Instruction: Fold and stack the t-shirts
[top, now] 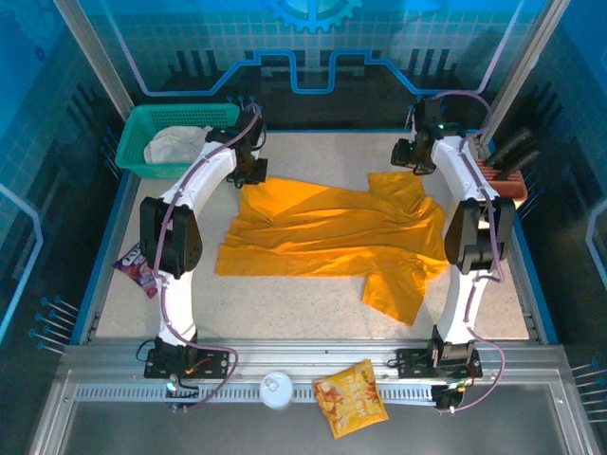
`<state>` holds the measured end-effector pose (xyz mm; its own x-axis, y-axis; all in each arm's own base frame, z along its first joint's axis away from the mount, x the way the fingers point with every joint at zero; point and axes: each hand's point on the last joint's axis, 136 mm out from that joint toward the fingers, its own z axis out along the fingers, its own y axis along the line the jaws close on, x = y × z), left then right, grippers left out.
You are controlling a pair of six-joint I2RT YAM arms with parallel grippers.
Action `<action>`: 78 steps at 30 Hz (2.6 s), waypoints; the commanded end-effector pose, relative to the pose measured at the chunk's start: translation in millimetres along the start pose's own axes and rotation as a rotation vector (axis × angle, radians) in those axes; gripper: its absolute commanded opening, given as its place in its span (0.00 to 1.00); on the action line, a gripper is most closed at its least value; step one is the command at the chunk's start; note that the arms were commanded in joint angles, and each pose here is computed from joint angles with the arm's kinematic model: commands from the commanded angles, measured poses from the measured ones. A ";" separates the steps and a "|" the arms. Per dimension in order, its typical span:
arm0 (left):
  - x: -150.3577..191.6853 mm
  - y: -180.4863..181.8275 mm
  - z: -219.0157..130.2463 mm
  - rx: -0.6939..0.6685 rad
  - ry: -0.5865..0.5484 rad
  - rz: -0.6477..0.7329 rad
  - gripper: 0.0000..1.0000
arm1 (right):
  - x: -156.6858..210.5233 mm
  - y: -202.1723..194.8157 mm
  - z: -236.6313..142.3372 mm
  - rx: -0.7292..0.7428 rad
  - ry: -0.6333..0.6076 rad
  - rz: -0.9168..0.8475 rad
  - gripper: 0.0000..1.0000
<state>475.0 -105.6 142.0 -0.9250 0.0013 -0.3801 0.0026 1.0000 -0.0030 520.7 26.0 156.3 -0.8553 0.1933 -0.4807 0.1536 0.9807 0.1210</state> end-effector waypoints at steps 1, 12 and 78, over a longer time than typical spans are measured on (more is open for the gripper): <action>-0.2 -0.9 -14.5 0.025 -0.018 -0.020 0.00 | 18.6 -33.1 49.0 0.102 0.150 -0.079 0.48; -2.5 -0.5 -19.7 0.025 -0.030 -0.015 0.00 | -13.9 -69.8 89.7 0.159 0.121 -0.085 0.48; -24.2 10.1 -169.8 0.108 -0.311 -0.150 0.00 | -48.4 17.2 -150.9 -0.075 -0.257 -0.169 0.00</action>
<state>457.3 -103.7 234.7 -0.8428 -0.0913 -0.5305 -0.0454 0.9941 -0.0988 520.8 24.1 216.6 -0.8438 0.0664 -0.5325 0.0168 0.9951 0.0976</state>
